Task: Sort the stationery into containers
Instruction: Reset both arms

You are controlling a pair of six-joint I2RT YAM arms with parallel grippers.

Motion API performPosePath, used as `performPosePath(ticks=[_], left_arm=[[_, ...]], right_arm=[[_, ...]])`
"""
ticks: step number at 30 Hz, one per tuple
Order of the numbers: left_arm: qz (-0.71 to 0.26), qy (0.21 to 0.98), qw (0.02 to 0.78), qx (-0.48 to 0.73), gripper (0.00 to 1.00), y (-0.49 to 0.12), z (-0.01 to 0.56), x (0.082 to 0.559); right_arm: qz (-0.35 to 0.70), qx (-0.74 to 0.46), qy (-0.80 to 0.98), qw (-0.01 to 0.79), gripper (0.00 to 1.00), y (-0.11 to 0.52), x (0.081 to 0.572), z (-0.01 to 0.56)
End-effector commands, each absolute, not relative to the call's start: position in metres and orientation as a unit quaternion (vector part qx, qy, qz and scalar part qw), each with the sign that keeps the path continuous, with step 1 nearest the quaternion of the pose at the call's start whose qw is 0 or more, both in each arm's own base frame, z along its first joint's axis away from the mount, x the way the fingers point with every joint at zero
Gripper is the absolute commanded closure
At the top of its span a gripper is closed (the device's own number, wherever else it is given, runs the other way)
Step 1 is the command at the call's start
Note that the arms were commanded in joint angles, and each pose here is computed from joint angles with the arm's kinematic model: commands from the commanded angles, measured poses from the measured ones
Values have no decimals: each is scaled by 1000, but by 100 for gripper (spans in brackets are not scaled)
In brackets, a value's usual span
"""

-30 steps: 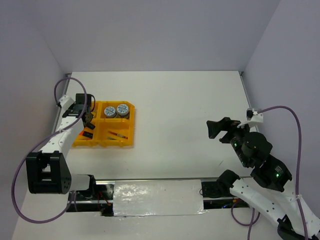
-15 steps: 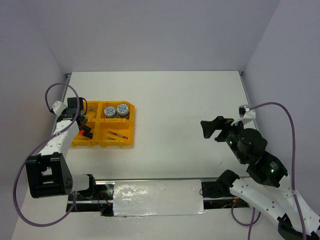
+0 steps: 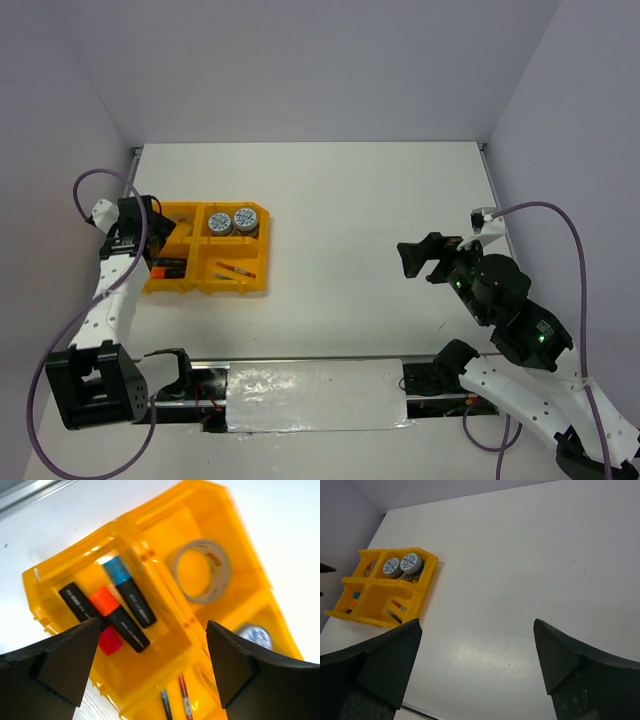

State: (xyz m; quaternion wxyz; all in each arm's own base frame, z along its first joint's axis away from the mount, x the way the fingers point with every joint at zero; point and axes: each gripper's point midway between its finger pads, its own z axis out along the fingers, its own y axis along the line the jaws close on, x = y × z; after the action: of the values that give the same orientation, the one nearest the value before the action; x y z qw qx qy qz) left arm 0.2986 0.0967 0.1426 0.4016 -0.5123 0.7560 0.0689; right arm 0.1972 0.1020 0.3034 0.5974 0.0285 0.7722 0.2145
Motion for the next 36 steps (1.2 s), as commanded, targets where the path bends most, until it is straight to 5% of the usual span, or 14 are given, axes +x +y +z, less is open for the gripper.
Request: performPosePath(ticks=[1, 14, 22, 36], left_arm=[[7, 766, 465, -444, 0, 75, 200, 310], [-70, 837, 523, -142, 1, -57, 295, 272], [-13, 839, 534, -104, 1, -19, 282, 209], [-65, 723, 663, -186, 1, 36, 330, 109]], right_arm=[[217, 27, 753, 621, 0, 99, 199, 327], [175, 2, 752, 635, 0, 58, 164, 362], [210, 7, 734, 646, 0, 39, 130, 356], [173, 9, 728, 664, 0, 8, 111, 325]])
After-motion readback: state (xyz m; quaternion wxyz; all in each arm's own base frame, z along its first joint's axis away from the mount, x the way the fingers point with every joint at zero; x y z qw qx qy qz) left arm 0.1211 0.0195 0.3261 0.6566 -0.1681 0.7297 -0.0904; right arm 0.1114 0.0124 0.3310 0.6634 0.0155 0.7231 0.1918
